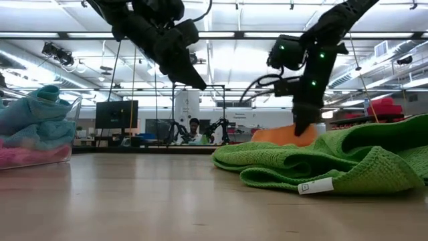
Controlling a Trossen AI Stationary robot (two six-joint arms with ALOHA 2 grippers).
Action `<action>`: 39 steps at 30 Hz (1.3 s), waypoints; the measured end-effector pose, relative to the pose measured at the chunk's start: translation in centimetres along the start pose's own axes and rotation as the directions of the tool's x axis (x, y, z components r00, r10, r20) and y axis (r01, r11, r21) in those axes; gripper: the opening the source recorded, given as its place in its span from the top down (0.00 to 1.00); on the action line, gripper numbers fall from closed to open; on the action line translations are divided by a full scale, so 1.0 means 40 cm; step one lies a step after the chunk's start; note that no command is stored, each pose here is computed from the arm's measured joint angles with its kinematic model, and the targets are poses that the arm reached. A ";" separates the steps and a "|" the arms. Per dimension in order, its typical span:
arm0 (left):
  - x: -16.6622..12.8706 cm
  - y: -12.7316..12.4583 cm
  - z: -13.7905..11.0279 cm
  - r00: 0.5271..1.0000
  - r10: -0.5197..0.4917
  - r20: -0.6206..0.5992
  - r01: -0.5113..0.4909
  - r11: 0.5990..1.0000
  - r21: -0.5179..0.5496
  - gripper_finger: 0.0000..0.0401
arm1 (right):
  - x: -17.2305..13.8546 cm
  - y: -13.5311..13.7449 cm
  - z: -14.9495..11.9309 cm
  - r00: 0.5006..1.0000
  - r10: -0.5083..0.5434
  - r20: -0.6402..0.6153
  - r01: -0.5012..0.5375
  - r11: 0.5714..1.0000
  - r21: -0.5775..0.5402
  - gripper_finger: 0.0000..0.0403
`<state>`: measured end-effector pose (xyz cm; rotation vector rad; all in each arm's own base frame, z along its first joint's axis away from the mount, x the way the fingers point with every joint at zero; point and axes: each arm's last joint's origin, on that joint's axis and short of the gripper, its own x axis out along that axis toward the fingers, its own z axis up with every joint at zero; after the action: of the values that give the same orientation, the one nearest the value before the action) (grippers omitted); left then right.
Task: Fold microfiber towels
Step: Fold the left yellow microfiber cloth
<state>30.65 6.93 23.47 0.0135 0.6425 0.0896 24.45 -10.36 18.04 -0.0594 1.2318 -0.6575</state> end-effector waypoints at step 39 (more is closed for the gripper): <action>0.241 0.011 -0.101 1.000 0.009 0.007 -0.008 0.993 -0.118 0.81 | -0.065 0.251 -0.050 0.965 0.223 0.135 -0.195 0.961 -0.198 0.96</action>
<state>35.90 8.16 14.48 -0.0975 0.6287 0.1357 26.58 -0.30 15.66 -0.1292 1.1257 -0.3468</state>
